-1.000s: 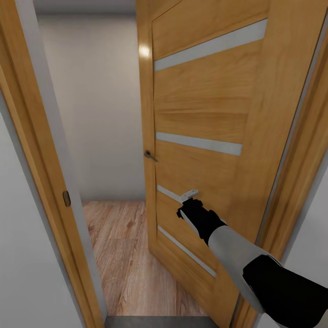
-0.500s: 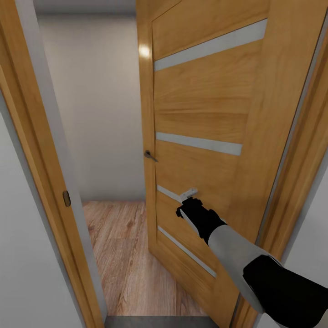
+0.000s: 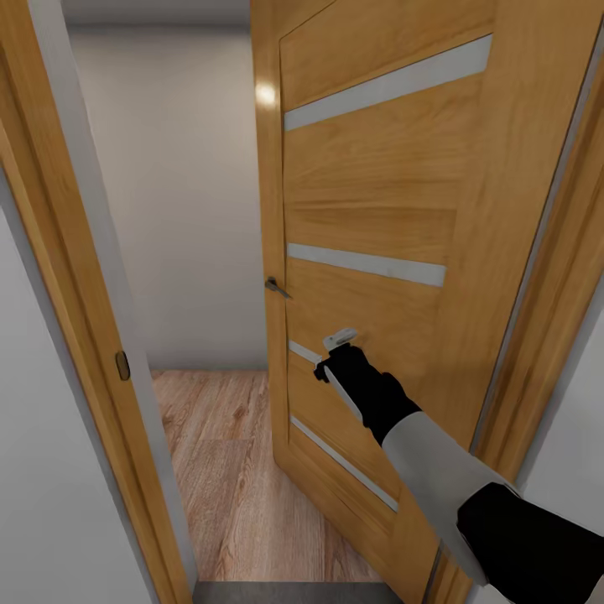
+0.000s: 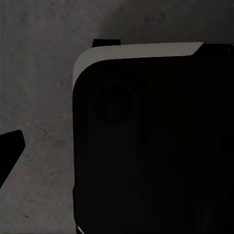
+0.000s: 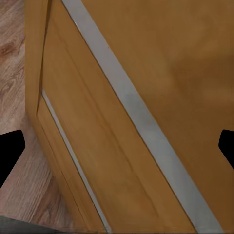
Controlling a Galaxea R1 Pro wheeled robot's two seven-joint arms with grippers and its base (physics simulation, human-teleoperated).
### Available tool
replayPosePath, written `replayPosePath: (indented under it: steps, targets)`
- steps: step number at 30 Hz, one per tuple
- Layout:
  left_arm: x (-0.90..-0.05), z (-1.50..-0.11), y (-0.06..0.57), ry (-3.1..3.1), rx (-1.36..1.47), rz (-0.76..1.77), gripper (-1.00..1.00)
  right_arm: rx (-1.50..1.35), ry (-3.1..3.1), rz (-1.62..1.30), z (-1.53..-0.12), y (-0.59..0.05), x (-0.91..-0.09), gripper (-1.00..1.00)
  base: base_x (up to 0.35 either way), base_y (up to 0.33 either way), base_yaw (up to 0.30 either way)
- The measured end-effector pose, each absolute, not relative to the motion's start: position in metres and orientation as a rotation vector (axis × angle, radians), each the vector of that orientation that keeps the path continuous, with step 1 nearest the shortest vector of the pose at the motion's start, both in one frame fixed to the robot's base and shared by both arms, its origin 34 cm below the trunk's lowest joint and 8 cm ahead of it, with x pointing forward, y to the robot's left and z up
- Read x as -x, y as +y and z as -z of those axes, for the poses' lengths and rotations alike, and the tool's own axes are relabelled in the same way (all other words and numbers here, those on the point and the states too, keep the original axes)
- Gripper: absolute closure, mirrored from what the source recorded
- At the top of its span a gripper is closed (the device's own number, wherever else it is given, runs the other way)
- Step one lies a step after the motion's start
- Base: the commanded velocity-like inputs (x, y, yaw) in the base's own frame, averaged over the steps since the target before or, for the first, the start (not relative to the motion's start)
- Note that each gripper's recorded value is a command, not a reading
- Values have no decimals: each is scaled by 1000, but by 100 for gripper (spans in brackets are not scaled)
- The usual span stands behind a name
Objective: Move the two storage containers from the living room to the garage. In the garage, place one container on the floor and stack the other container on top of it (either order is fine).
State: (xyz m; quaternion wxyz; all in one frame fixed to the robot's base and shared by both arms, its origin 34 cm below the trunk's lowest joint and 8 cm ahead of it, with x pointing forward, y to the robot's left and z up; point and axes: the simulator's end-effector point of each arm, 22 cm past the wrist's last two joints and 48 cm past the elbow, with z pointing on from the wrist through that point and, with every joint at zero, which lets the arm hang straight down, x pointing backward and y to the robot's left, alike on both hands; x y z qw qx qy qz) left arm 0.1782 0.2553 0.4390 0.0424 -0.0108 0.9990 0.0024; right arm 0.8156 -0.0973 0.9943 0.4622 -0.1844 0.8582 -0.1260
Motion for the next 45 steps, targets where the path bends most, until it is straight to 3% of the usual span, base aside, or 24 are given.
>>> replayPosePath:
  steps: [45]
  targets:
    - [-178,-439,255,3057,32,-7,-100,594,2204,227,-895,-61,-753,-100,0,0,0]
